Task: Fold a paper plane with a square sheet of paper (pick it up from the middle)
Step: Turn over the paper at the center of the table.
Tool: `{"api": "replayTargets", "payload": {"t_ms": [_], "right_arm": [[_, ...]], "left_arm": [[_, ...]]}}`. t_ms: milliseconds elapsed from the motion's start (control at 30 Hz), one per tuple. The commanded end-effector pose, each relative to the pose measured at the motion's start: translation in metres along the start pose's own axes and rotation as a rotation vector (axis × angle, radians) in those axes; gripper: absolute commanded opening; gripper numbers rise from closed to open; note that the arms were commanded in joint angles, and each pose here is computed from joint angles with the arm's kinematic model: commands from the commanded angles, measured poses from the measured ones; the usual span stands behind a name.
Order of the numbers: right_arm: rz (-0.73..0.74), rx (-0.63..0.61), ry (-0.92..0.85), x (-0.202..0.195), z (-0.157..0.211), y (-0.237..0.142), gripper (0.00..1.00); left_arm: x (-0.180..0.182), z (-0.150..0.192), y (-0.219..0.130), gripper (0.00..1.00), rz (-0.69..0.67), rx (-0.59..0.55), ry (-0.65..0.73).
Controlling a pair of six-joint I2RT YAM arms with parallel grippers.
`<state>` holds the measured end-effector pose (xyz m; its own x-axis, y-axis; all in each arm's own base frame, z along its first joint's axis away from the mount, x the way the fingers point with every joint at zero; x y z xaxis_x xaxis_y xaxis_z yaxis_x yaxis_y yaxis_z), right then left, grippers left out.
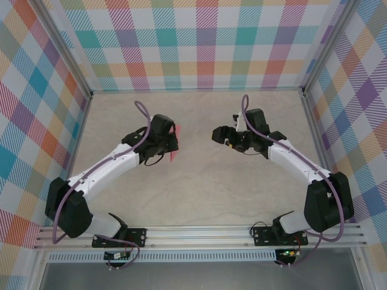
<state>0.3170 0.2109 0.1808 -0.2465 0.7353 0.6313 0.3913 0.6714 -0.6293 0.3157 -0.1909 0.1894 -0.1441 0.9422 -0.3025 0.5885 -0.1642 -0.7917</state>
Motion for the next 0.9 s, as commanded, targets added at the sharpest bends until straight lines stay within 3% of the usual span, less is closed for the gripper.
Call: {"api": "replayTargets", "payload": {"t_ms": [0, 167, 400, 600, 733, 867], "right_arm": [[0.136, -0.008, 0.014, -0.026, 0.010, -0.002, 0.89], [0.216, -0.021, 0.056, -0.043, 0.019, -0.005, 0.90], [0.276, -0.014, 0.104, -0.058, 0.029, -0.005, 0.90], [0.327, -0.006, 0.126, -0.068, 0.034, -0.006, 0.90], [0.348, -0.010, 0.124, -0.071, 0.034, -0.008, 0.90], [0.331, -0.001, 0.104, -0.068, 0.035, -0.006, 0.90]], "left_arm": [[0.057, 0.004, -0.002, 0.11, -0.473, -0.030, 0.239], [0.051, 0.003, 0.012, 0.11, -0.697, -0.071, 0.373], [0.033, 0.029, 0.058, 0.12, -0.779, -0.018, 0.470], [0.011, 0.058, 0.096, 0.22, -0.648, 0.078, 0.411], [-0.009, 0.070, 0.107, 0.35, -0.482, 0.149, 0.339], [-0.026, 0.064, 0.096, 0.53, -0.299, 0.176, 0.251]]}}
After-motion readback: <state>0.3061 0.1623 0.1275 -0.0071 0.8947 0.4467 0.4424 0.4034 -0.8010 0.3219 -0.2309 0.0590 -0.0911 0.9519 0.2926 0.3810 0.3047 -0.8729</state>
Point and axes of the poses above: each hand's point on the last joint's axis, 136 mm out from that joint toward the fingers, its own y axis out along the fingers, its own x axis along the line the jaws close on, z = x × y, the point moved 2 cm from there along -y, back along the fingers, and after that the axes turned 8 degrees about -y, right-handed, at the moved point
